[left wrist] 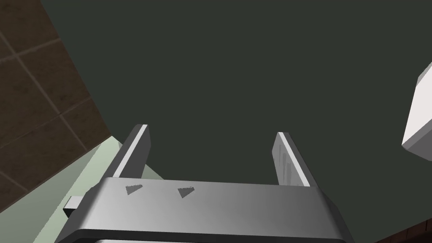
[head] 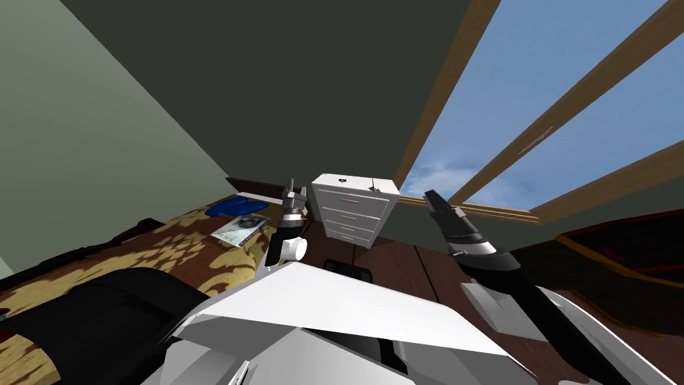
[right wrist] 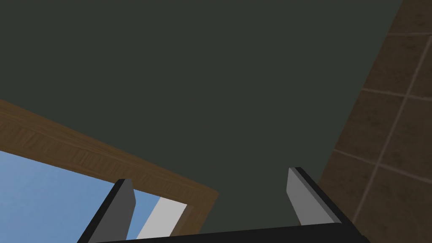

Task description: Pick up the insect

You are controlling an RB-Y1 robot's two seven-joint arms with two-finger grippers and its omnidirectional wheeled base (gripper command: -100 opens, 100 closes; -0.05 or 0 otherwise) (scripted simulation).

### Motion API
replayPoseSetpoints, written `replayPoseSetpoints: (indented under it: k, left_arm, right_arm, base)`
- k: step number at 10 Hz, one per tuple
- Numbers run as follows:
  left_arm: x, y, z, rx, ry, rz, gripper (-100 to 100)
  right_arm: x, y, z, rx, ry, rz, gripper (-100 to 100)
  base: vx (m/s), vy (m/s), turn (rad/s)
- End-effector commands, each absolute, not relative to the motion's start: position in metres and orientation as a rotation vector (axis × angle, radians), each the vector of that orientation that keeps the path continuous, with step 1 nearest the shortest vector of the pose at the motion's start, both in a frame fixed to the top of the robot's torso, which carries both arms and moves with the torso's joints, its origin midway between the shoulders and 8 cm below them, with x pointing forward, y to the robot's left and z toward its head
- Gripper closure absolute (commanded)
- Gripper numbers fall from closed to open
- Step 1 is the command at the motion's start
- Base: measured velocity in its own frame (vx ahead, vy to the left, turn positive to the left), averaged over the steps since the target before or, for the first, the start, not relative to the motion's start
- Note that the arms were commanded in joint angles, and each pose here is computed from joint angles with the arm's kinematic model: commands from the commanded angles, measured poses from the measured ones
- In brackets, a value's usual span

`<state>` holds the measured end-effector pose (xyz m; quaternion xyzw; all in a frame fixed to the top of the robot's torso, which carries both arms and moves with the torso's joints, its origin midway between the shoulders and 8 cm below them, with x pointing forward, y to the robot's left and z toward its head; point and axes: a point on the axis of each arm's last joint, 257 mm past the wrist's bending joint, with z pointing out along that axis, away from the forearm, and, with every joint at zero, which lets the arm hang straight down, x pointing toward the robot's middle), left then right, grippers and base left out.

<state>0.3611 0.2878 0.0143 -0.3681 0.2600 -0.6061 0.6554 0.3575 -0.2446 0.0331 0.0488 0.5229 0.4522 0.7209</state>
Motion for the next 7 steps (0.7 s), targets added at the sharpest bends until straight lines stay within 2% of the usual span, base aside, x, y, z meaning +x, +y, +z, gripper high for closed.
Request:
replayPoseSetpoints:
  k: [1, 7]
  left_arm:
    - [0.361, 0.288, 0.014, -0.834, 0.589, -1.374, 0]
    - [0.361, 0.288, 0.014, -0.834, 0.589, -1.374, 0]
  right_arm:
    - [0.358, -0.240, 0.032, 0.075, 1.181, 0.992, -100]
    - [0.362, -0.230, 0.025, -0.053, 1.295, 0.926, -100]
  base:
    - [-0.001, 0.021, -0.003]
    - [-0.002, 0.043, -0.076]
